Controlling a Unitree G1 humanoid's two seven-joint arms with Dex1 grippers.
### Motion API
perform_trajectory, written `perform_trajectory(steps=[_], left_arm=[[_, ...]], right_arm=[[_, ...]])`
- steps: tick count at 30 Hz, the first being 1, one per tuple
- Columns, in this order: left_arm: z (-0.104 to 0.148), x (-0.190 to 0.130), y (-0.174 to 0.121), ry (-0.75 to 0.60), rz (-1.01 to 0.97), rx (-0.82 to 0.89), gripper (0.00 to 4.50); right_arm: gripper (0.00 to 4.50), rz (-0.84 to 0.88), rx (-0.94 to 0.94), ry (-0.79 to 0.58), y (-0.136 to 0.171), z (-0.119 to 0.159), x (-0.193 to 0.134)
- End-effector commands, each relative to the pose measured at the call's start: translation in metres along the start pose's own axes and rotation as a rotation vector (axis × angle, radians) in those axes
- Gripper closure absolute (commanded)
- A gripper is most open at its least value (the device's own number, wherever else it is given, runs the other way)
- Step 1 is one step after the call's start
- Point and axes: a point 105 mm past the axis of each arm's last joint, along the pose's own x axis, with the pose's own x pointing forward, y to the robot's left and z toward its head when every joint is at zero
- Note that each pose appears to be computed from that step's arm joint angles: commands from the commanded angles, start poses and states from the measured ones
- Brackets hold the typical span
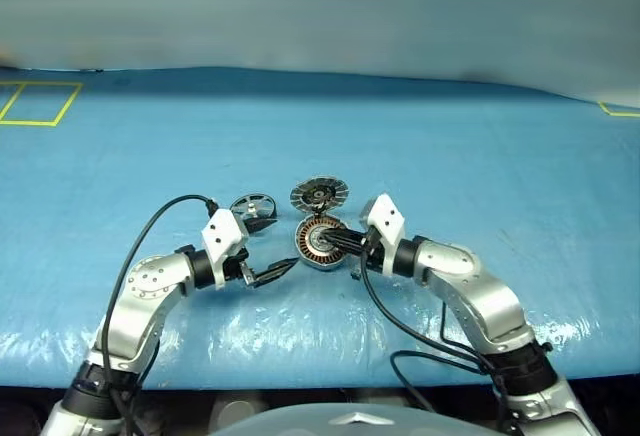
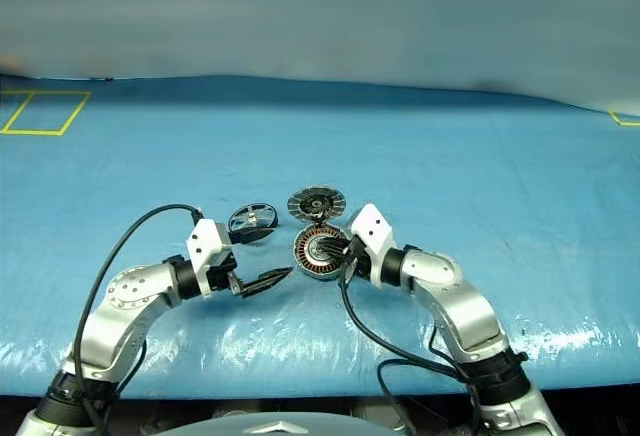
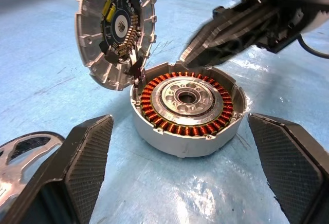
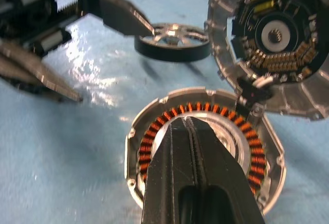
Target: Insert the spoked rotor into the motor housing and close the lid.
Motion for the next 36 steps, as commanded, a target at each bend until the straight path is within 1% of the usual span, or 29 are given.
perform_trajectory(steps=[1,5,9,12,16,20,27,30,36], left_arm=[[0.022,-0.012,0.013,-0.047,0.030,0.054,0.00],[0.030,-0.023,0.037,0.007,0.077,0.146,0.00],[0.042,-0.025,0.065,0.045,0.125,0.236,0.00],[0.041,-0.023,0.074,0.123,0.095,0.322,0.00],[0.038,-0.020,0.089,0.168,0.080,0.334,0.00],[0.032,-0.008,0.090,0.237,-0.020,0.366,0.00],[0.026,0.003,0.098,0.326,-0.093,0.418,0.00],[0.021,0.008,0.099,0.358,-0.129,0.447,0.60],[0.012,0.021,0.093,0.393,-0.202,0.485,0.60]], right_arm=[[4.47,0.047,-0.111,-0.039,0.014,0.024,-0.010],[4.47,0.062,-0.213,-0.012,0.021,0.032,-0.020],[4.47,0.039,-0.313,0.011,0.019,0.038,-0.028],[4.47,0.017,-0.326,-0.006,0.017,0.044,-0.032],[4.47,-0.013,-0.315,-0.042,0.017,0.050,-0.033],[4.47,-0.028,-0.313,-0.047,0.021,0.048,-0.030],[4.47,-0.065,-0.304,-0.041,0.020,0.044,-0.031],[4.50,-0.083,-0.304,-0.030,0.019,0.041,-0.032],[4.50,-0.103,-0.297,-0.021,0.018,0.038,-0.031]])
